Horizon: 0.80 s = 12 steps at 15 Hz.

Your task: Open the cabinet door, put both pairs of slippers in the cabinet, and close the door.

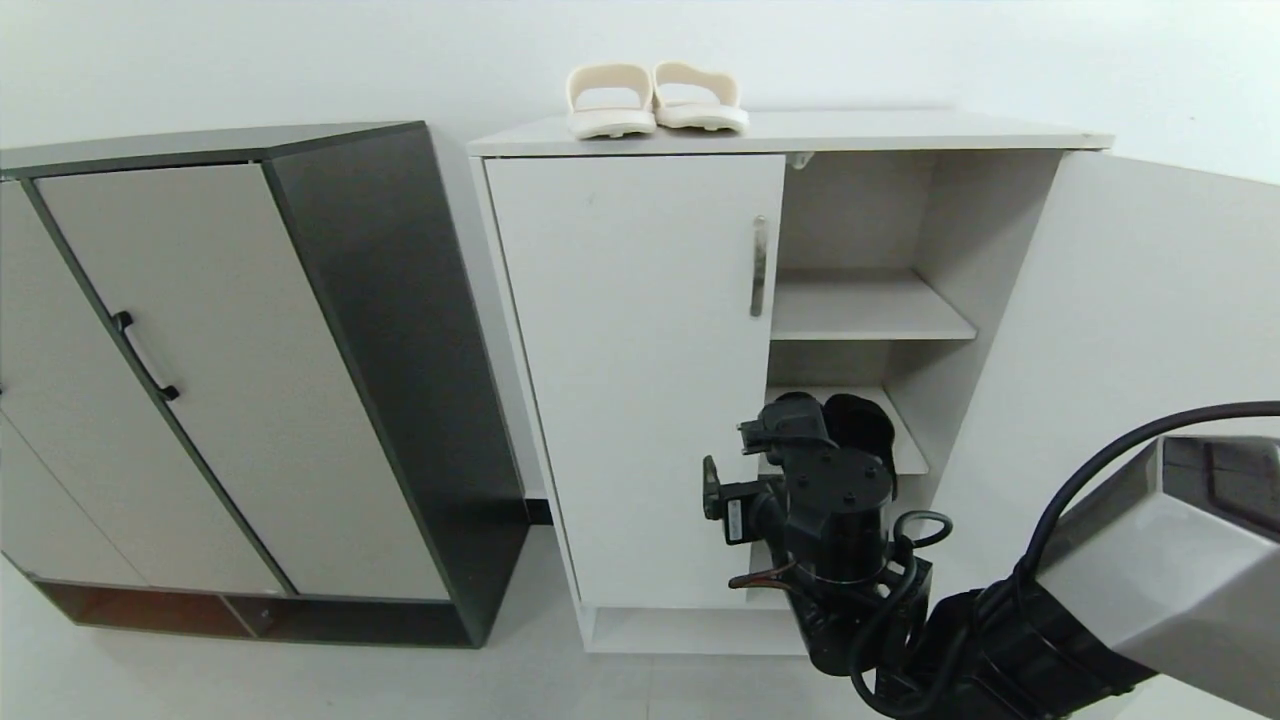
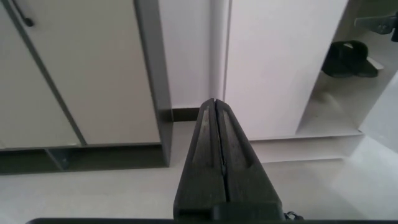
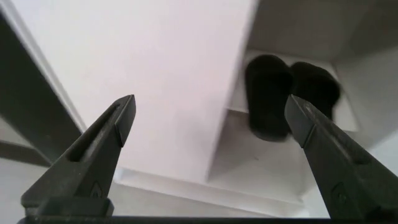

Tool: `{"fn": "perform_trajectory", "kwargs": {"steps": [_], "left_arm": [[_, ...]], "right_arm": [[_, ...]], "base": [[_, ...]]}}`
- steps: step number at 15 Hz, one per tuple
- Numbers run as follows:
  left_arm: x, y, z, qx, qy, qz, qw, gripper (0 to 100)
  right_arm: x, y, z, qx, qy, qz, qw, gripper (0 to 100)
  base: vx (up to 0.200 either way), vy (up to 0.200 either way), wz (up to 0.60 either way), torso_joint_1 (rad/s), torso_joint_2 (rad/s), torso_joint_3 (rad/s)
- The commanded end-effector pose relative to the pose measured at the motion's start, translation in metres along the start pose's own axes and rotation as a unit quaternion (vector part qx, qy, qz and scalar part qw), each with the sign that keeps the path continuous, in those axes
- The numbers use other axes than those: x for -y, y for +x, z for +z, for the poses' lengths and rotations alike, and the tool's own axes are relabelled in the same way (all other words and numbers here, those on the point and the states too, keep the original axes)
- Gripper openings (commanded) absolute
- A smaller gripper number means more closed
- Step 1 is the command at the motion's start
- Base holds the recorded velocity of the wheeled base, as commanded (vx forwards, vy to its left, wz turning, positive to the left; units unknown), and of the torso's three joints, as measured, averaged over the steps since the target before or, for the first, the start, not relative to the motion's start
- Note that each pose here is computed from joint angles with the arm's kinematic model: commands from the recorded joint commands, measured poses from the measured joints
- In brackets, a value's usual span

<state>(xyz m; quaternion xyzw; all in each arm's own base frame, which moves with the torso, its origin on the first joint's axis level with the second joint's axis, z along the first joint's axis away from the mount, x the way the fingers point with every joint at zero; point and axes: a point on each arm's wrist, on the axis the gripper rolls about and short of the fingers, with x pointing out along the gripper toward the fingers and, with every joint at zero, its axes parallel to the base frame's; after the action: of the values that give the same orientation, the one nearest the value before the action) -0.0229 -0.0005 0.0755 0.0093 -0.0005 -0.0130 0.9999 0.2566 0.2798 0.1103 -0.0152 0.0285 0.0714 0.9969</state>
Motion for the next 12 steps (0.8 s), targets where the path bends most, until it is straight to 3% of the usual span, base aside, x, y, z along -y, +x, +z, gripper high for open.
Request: {"fn": "perform_trajectory", "kwargs": {"steps": [1, 3, 12], "left_arm": [[0.0, 0.0001, 0.0, 0.0, 0.0, 0.0, 1.0, 0], [0.0, 0.0001, 0.0, 0.0, 0.0, 0.0, 1.0, 0], [0.0, 0.0001, 0.0, 0.0, -0.001, 0.0, 1.0, 0]], "right_arm": [[0.0002, 0.0005, -0.0005, 0.0, 0.0, -0.001, 1.0, 100], [0.0006, 0.0009, -0.0005, 0.0, 0.0, -0.001, 1.0, 100], [0.0098, 0.0023, -0.0034, 0.007, -0.009, 0.013, 1.0, 100]], "base": [[0.0, 0.2, 0.0, -0.002, 0.01, 0.002], [0.0, 0.2, 0.0, -0.002, 0.0, 0.0], [0.0, 0.0, 0.0, 0.0, 0.0, 0.0]]}}
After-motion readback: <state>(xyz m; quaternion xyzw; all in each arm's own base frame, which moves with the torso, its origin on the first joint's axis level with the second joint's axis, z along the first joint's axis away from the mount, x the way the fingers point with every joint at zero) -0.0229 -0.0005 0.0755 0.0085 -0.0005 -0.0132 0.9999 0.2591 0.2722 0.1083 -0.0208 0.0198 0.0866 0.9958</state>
